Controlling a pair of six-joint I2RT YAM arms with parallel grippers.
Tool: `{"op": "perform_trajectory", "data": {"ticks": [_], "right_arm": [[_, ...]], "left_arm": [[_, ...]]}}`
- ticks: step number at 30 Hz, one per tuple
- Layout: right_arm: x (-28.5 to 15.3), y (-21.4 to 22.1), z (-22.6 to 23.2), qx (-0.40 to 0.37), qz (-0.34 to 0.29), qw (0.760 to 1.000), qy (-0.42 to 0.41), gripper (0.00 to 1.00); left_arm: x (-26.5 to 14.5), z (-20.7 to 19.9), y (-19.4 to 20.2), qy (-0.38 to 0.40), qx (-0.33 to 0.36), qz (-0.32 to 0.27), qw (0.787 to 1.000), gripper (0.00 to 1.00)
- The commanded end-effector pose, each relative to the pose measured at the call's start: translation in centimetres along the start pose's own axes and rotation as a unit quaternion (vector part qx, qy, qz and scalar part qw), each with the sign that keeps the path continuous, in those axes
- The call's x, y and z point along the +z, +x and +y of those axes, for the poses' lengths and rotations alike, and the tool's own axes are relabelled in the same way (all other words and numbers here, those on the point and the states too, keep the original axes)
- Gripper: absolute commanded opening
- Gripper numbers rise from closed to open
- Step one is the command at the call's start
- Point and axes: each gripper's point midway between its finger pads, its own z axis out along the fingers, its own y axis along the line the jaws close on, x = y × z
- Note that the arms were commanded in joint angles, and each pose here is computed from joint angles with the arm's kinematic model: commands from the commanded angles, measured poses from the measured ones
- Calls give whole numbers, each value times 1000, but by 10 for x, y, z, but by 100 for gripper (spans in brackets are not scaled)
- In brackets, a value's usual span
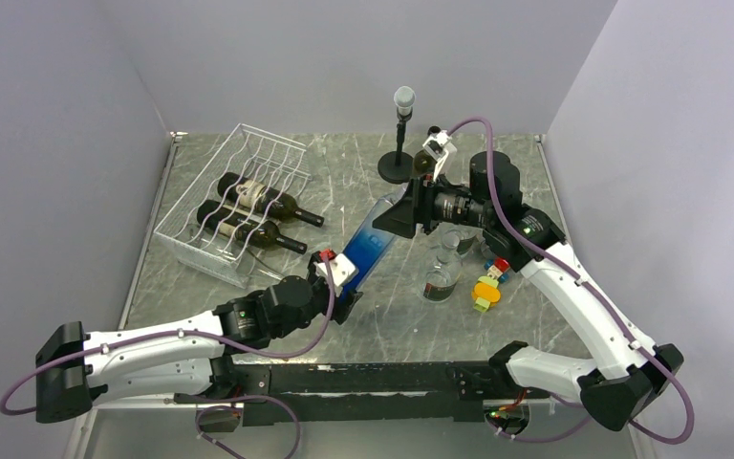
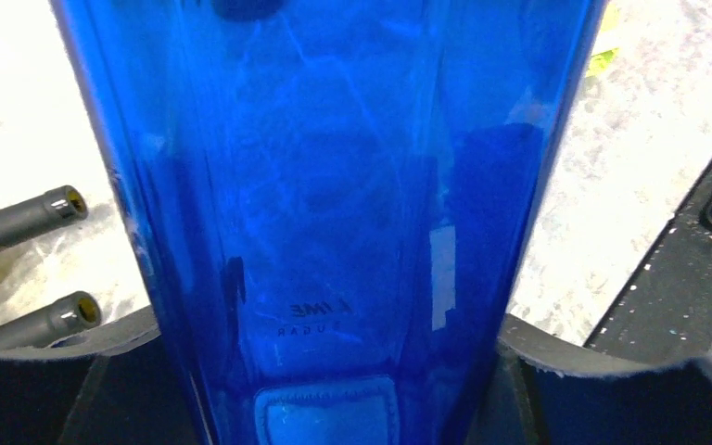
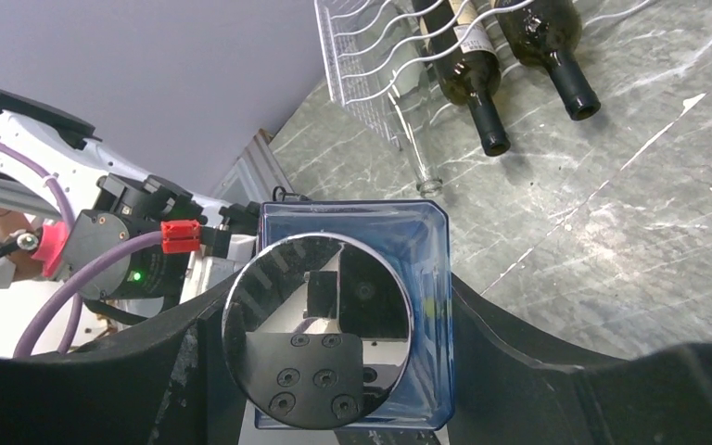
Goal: Put the wine bottle on the wine rack
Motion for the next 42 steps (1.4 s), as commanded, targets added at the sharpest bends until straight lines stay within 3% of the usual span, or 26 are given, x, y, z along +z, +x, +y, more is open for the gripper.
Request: {"op": "perform_trajectory", "data": {"ticks": [1, 4, 7, 9, 13, 21, 31, 36, 42], "right_arm": [[-19, -36, 32, -51, -69, 996, -28, 25], [-20, -38, 32, -60, -71, 995, -24, 56], [-23, -42, 31, -75, -80, 994, -19, 78], [-28, -44, 33, -91, -96, 991, -18, 98], [-40, -51, 25, -108, -135, 985, 12, 100], [-60, -57, 10, -128, -148, 977, 85, 100], [-86, -63, -1, -155, -172, 961, 152, 100], [-97, -60, 2, -187, -162, 956, 159, 100], [-83, -38, 16, -222, -80, 967, 97, 100]], "left_arm": [[-9, 25, -64, -62, 27, -83, 994, 1], [-14, 33, -79, -79, 65, -89, 991, 1], [-21, 43, -91, -104, 98, -93, 985, 1], [-26, 49, -98, -123, 114, -94, 981, 1], [-31, 59, -105, -151, 129, -92, 976, 1], [-42, 73, -105, -196, 193, -88, 957, 1], [-61, 96, -112, -267, 320, -84, 905, 1], [-68, 95, -112, -250, 366, -95, 891, 1], [-64, 75, -102, -165, 471, -93, 861, 1]]}}
